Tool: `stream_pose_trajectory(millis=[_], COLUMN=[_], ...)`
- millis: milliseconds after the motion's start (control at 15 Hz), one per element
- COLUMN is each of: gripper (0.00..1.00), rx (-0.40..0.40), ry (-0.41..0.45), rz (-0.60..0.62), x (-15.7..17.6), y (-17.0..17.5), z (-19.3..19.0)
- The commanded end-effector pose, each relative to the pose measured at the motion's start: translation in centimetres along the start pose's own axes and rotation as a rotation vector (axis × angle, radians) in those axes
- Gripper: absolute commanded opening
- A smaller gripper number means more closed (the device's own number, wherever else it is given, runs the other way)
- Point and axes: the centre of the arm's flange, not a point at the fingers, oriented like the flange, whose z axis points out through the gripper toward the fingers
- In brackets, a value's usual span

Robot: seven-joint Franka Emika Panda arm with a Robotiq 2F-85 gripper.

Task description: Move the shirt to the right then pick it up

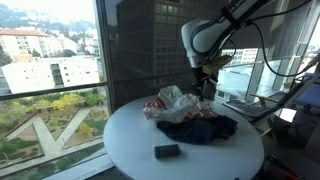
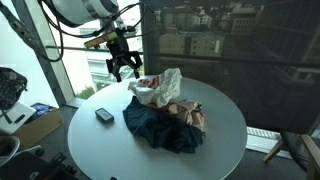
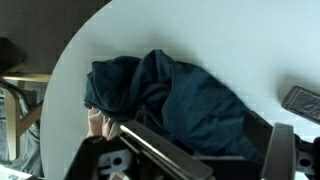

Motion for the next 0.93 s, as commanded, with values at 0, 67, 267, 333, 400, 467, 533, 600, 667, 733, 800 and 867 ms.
stream_pose_trajectory(millis=[0, 67, 267, 333, 400, 467, 533, 600, 667, 733, 800, 867], gripper=[1.0, 1.0, 1.0, 1.0, 1.0, 1.0, 1.0, 1.0, 1.0, 1.0, 1.0, 1.0], rx=[0.001, 0.002, 0.01, 0.016, 0.026, 0.031, 0.038, 0.03, 0.033, 0.033, 0.044, 0.06], ry=[0.005, 0.008, 0.025, 0.019, 0.009, -0.003, -0.026, -0.055, -0.092, -0.119, -0.143, -0.162], rz=[0.003, 0.005, 0.013, 0.022, 0.034, 0.045, 0.055, 0.064, 0.066, 0.07, 0.071, 0.061], x=[-0.3, -0.4, -0.1, -0.1, 0.0, 0.0, -0.2, -0.5, -0.9, -1.3, -1.8, -2.2], y=[-0.1, -0.1, -0.6, -0.5, -0.2, 0.1, 0.4, 0.7, 1.0, 1.3, 1.5, 1.8], z=[-0.1, -0.2, 0.0, 0.9, 1.8, 3.0, 4.2, 5.8, 7.2, 8.7, 9.9, 11.1])
